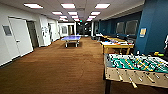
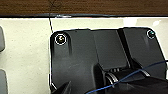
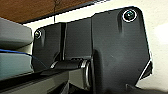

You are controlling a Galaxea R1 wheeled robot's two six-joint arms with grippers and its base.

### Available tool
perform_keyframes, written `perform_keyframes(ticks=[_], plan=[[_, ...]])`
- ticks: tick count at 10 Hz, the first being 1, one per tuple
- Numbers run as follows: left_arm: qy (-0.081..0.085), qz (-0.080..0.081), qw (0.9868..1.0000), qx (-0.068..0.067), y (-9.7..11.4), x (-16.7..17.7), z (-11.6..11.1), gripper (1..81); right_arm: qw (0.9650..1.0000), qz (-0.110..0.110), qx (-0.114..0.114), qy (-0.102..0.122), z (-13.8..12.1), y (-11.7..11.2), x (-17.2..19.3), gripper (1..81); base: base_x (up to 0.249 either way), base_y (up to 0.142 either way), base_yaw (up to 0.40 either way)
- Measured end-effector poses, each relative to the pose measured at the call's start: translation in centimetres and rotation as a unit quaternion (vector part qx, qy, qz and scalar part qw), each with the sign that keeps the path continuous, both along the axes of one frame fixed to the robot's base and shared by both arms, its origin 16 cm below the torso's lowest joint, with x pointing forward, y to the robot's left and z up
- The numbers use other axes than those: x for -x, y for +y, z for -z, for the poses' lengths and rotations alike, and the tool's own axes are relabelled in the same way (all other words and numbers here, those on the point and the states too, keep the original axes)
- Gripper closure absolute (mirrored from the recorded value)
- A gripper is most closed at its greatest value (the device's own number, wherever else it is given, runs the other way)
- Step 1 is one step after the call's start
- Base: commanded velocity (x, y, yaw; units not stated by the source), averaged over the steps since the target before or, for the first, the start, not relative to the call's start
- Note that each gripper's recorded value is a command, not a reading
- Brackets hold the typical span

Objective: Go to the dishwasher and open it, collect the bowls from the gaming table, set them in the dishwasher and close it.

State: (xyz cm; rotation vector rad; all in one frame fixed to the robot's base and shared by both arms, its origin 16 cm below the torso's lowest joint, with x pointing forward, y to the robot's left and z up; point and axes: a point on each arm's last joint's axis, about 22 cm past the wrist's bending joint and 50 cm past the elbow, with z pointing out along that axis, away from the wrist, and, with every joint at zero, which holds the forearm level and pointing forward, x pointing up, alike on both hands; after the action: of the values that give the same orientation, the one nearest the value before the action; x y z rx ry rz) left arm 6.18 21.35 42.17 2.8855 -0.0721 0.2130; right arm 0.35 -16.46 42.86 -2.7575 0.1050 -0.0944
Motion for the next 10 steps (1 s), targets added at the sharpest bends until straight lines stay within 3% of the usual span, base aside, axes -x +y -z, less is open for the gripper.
perform_keyframes(ticks=[2,4,10], plan=[[0.0,0.0,1.0,0.005,-0.8,0.0,0.0,1.0,1.0,-0.001,0.005,0.004,0.2,0.7,0.6,1.0,0.0,0.0,0.0],[0.0,0.002,0.9999,0.012,-2.1,0.1,-0.1,1.0,0.9997,-0.004,0.023,0.012,0.7,-0.6,1.7,1.0,0.0,0.0,0.0],[0.0,0.0,1.0,0.004,-0.7,0.0,0.0,1.0,0.9997,-0.014,0.022,0.004,0.6,-0.4,1.0,1.0,0.01,0.0,0.0]])
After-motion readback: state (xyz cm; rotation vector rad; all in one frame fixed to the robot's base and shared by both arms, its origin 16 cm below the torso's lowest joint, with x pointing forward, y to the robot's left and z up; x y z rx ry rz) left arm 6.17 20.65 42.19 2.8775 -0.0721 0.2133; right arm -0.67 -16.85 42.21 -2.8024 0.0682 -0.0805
